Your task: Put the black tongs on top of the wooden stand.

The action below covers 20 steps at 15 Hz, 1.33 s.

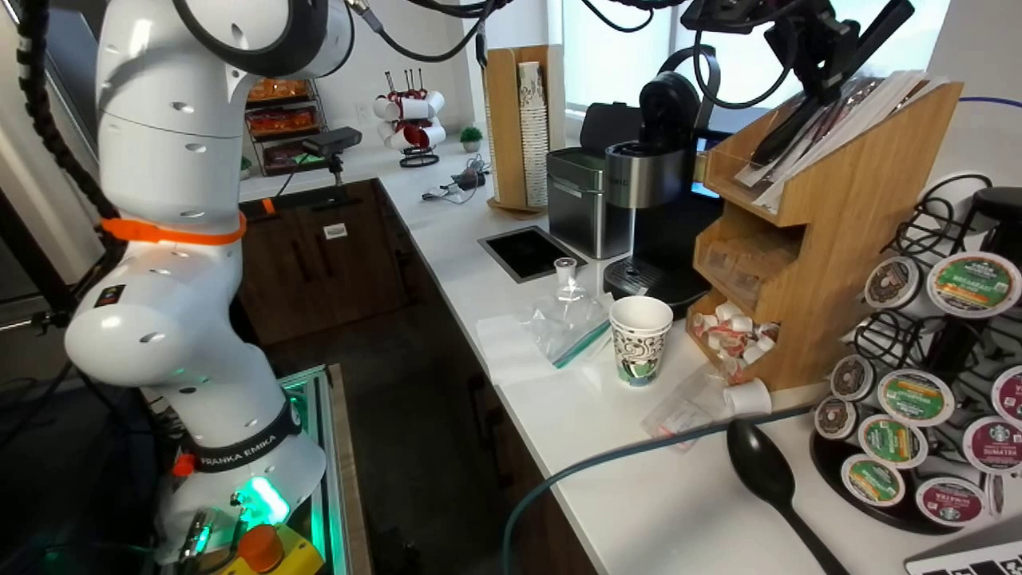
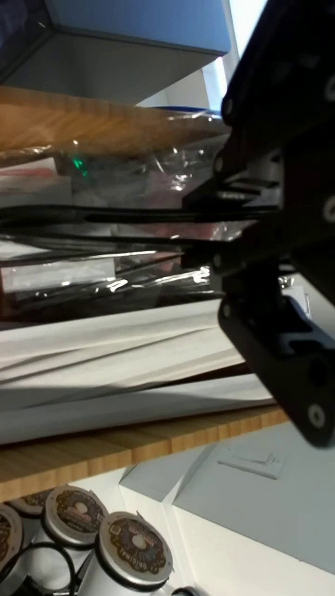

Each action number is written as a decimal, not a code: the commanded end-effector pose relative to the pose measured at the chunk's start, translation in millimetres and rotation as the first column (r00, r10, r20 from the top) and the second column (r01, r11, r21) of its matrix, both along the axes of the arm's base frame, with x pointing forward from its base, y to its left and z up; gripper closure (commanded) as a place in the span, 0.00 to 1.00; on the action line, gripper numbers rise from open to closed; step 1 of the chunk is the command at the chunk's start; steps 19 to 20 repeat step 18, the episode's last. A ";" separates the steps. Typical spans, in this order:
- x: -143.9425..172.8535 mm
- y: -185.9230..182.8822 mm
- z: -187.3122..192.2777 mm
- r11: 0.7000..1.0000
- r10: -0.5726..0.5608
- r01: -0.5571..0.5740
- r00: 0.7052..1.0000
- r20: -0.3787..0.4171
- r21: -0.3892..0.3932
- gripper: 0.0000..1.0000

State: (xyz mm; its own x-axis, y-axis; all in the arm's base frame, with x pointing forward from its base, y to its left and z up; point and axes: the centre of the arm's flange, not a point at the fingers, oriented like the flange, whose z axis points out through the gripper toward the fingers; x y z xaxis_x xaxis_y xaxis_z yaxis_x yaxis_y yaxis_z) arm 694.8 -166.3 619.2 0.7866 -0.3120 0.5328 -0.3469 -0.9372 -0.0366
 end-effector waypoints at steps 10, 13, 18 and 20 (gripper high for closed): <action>-35.1 -4.7 40.6 0.992 0.063 -0.075 0.992 -0.111 -0.103 0.01; -55.5 -6.7 79.7 0.994 0.039 -0.041 0.999 -0.015 -0.100 0.00; -70.4 -5.6 116.9 0.995 0.035 -0.029 0.998 0.059 -0.095 0.00; -70.4 -5.6 116.9 0.995 0.035 -0.029 0.998 0.059 -0.095 0.00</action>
